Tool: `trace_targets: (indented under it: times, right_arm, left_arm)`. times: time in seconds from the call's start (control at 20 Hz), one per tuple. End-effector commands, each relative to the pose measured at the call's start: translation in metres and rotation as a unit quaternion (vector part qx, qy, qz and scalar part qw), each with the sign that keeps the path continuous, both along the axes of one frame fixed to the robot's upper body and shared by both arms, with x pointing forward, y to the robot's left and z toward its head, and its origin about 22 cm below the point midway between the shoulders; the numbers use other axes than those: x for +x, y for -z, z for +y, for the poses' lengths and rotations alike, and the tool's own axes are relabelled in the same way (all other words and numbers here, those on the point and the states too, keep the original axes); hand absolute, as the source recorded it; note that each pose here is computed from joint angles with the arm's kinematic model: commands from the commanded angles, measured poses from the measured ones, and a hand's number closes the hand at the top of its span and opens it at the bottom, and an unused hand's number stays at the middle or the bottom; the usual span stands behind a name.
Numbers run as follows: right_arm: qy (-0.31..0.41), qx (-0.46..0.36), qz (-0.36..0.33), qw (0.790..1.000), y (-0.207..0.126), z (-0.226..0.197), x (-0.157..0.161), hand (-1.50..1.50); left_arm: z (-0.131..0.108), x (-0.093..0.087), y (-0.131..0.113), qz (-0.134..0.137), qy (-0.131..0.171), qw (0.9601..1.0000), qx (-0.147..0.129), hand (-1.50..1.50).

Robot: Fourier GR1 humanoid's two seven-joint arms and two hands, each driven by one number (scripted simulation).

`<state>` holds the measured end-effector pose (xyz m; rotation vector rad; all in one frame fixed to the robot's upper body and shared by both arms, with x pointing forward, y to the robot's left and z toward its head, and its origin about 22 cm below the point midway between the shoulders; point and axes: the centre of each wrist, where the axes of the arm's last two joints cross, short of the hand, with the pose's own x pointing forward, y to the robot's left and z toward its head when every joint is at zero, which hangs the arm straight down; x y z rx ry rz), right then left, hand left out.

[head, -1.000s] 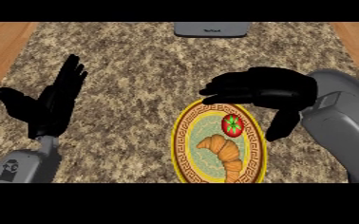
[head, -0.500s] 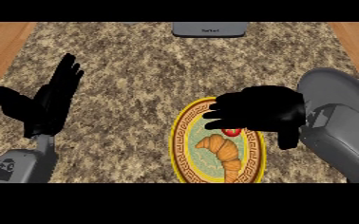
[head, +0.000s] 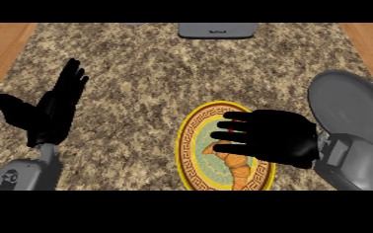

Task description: Pick the croissant from the plate and place it in the pan

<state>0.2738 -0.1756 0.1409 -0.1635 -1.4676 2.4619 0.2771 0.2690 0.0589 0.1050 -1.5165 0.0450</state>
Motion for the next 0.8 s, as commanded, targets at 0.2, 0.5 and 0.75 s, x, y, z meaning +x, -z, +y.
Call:
trace_targets:
  times: [0.2,0.5,0.75]
  right_arm:
    - [-0.009,0.019,0.01,1.0,-0.004,0.006,-0.017,-1.5]
    - [0.011,-0.019,-0.017,1.0,0.011,0.032,-0.042,-1.5]
    - [0.035,-0.024,-0.031,0.999,0.04,0.056,-0.022,-1.5]
  left_arm:
    - [0.009,0.003,0.002,0.0,0.001,1.0,0.0,0.0]
    - [0.002,0.009,-0.006,-0.004,0.0,1.0,-0.006,0.0]
    - [-0.001,0.011,0.007,-0.008,0.011,0.9999,0.003,0.0]
